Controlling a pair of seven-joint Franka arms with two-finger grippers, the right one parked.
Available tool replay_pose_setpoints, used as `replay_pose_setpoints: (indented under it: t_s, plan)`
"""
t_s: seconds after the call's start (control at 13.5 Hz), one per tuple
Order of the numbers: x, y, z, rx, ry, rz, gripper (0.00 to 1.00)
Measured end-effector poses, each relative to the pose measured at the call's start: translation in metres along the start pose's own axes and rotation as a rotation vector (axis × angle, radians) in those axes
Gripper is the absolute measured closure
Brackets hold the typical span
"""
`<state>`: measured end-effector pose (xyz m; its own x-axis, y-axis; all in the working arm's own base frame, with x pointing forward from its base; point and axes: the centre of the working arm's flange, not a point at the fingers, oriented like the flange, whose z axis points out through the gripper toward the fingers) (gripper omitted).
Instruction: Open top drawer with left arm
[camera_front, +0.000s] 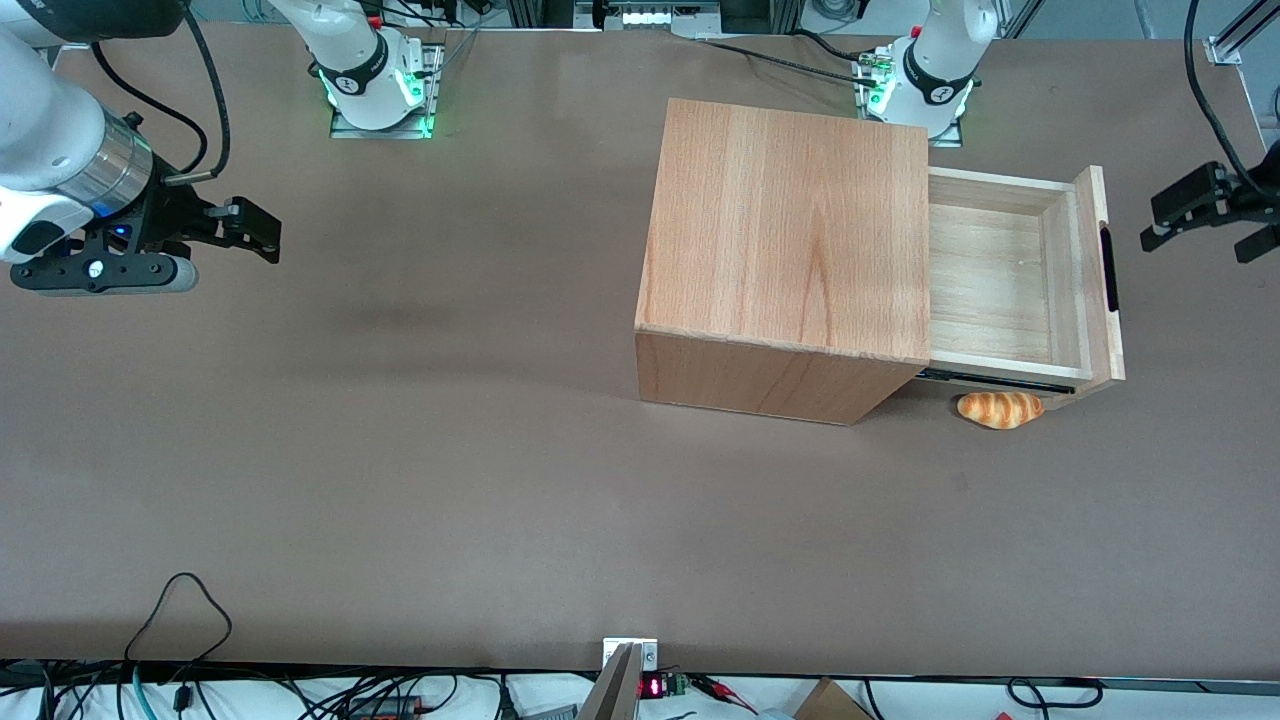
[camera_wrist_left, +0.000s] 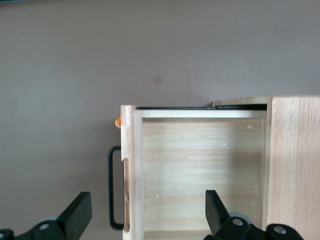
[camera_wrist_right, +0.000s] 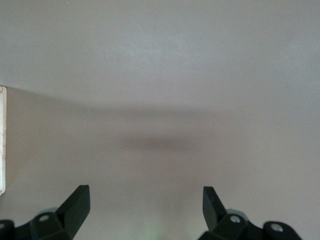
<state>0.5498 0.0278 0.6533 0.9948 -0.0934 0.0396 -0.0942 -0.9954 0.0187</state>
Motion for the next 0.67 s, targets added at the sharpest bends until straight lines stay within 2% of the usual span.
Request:
replay_pose_setpoints:
  t_s: [0.15,0.45,0.67]
  plan:
    - [-0.007,0.005,-0.011,0.024,0.002,-0.034,0.0]
    - [-0.022,0.012,-0.034,0.029,0.029,-0.066,0.0]
    - [-0.026,0.015,-0.039,0.029,0.032,-0.074,0.0]
